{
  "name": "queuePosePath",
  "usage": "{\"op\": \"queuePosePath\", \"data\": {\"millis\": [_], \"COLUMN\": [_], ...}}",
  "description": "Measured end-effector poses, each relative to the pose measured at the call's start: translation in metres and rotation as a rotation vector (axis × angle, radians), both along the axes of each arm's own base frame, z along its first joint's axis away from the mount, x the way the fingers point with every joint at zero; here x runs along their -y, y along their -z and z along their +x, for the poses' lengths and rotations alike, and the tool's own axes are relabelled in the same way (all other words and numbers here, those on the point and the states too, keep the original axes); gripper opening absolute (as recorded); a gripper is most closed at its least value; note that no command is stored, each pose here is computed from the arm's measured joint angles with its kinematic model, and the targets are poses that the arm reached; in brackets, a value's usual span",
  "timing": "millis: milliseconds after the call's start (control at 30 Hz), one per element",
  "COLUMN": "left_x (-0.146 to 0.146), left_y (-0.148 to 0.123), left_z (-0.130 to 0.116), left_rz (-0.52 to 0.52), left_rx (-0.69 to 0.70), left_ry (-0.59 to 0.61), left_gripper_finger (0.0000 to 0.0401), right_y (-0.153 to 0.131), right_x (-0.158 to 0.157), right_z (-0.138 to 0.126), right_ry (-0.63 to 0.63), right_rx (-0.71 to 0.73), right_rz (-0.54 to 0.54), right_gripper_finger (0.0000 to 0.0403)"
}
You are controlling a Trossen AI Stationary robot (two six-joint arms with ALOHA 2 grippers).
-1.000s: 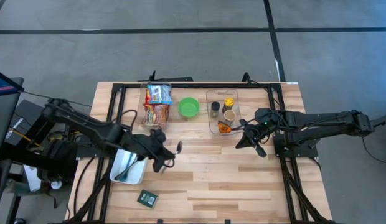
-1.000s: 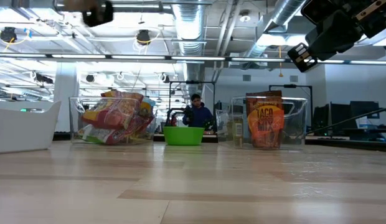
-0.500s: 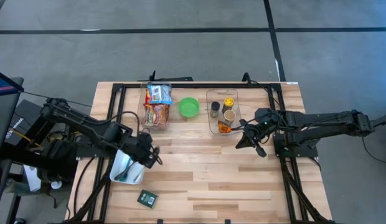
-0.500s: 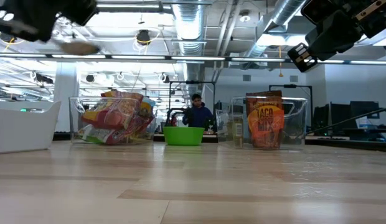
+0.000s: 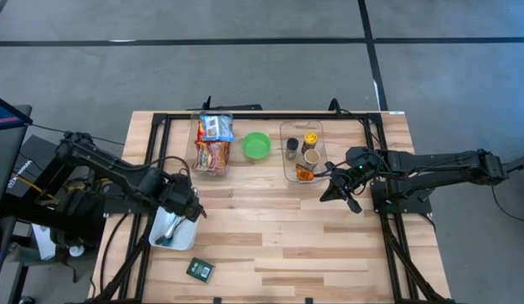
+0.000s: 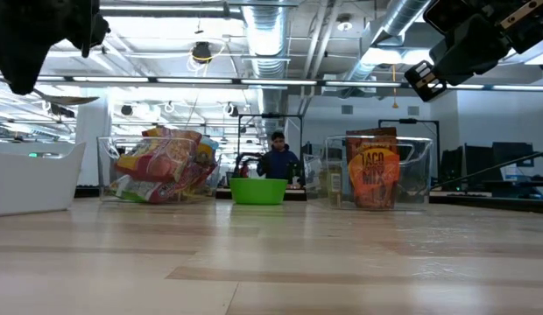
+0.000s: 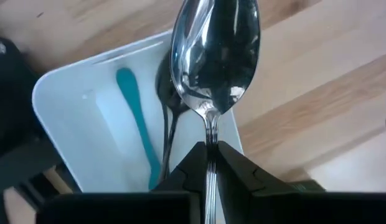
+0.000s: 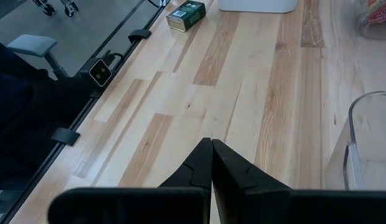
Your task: Pick & Place Food Item
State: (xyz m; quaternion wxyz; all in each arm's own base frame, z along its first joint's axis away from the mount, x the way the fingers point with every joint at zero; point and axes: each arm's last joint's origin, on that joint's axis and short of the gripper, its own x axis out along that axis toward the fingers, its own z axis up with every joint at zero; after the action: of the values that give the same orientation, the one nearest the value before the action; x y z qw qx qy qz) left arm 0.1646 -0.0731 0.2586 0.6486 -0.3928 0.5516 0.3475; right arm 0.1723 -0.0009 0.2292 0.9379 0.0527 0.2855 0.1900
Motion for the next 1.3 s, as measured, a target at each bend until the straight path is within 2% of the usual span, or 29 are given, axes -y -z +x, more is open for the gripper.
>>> {"op": "queuePosePath", "data": {"millis": [267,767,967,1300], "left_x": [0.009,0.011,0.011,0.012], "left_y": [0.029,0.072,0.081,0.083], "left_z": [-0.014,-0.023,-0.023,-0.022], "left_rz": [0.051,0.065,0.060,0.041], "left_rx": [-0.072,-0.051,-0.031,-0.012], "left_ry": [0.083,0.138,0.154,0.155], "left_gripper_finger": [0.0014,0.0018,0.0013,0.0036], "right_y": [0.001,0.001,0.001,0.001], "right_x": [0.000,0.000,0.000,0.000], "right_z": [0.000,0.000,0.000,0.000], "right_ry": [0.000,0.002,0.000,0.000], "right_rx": [-0.007,-0.008,-0.007,-0.007], "right_rz": [0.001,0.003,0.001,0.001], "right_gripper_finger": [0.0000,0.0000,0.0000,0.0000]}}
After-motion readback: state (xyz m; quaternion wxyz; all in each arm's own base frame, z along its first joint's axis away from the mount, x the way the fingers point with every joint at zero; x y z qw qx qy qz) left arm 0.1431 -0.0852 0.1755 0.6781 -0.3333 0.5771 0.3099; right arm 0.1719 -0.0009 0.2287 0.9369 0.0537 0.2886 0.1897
